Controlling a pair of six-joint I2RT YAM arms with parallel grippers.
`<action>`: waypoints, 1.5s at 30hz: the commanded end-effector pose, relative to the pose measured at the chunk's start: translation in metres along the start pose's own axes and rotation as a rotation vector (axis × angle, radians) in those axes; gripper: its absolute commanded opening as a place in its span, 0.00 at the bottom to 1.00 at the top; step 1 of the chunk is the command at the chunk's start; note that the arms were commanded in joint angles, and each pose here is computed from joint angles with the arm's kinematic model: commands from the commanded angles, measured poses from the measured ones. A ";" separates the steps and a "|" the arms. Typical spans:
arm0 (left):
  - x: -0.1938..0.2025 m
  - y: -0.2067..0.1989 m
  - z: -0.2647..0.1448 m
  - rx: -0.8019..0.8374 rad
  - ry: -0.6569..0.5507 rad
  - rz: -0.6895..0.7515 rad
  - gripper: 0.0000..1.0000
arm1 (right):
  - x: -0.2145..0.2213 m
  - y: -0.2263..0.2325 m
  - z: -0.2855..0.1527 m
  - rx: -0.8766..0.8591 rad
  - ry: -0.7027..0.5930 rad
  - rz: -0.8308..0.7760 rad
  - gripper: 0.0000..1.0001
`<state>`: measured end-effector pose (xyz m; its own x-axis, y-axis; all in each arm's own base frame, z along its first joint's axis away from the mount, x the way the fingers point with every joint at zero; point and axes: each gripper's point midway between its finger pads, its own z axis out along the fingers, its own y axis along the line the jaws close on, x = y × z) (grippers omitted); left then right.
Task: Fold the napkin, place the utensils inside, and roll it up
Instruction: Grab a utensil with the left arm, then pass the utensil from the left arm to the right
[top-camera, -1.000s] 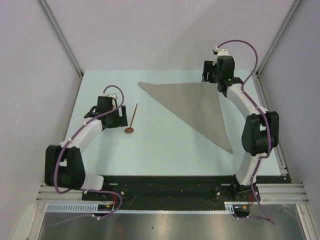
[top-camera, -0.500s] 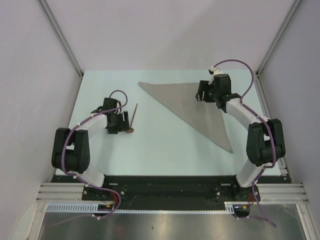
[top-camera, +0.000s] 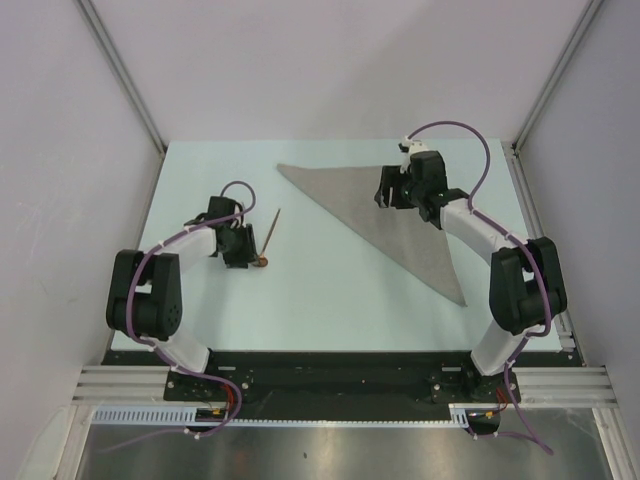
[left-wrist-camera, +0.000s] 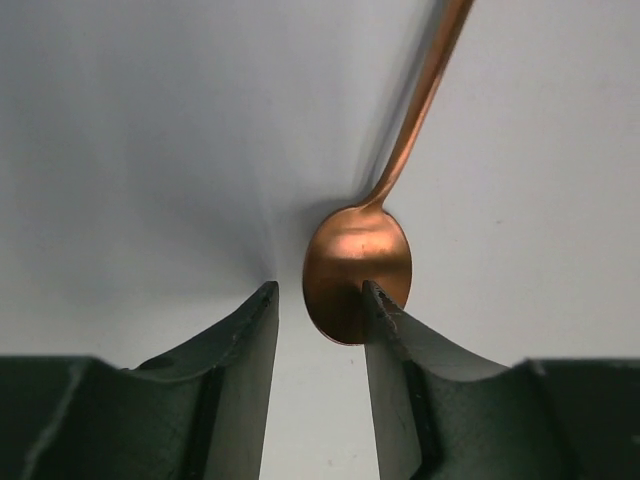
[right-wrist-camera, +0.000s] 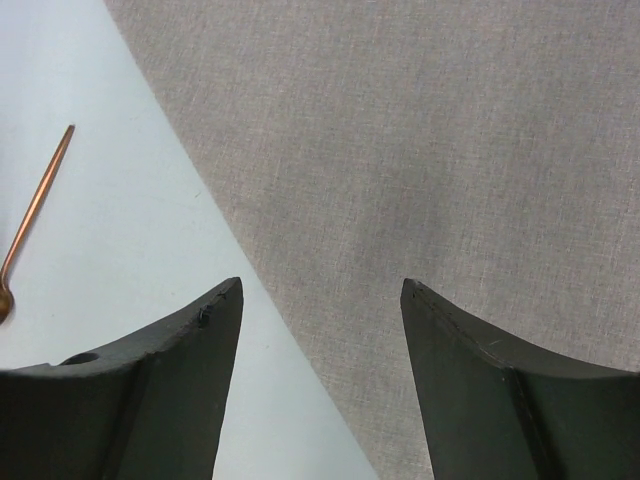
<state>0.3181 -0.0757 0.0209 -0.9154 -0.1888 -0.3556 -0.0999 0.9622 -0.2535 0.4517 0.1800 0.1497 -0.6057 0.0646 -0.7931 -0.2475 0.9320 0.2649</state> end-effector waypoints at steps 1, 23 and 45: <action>0.003 -0.010 0.003 0.062 0.021 -0.037 0.41 | -0.027 0.009 -0.003 -0.003 -0.061 -0.006 0.70; -0.025 -0.044 -0.040 0.282 -0.027 0.053 0.00 | -0.017 0.111 -0.056 -0.213 -0.197 -0.470 0.71; 0.031 -0.113 -0.056 0.465 0.215 0.477 0.00 | 0.173 0.208 -0.072 -0.309 0.028 -1.159 0.72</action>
<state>0.2873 -0.1751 0.0708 -0.9211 0.2704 -0.2802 0.3800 0.7813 -0.4952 0.2296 0.3745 0.1320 0.0528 -0.6273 -0.7770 -0.8833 0.3337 -0.3294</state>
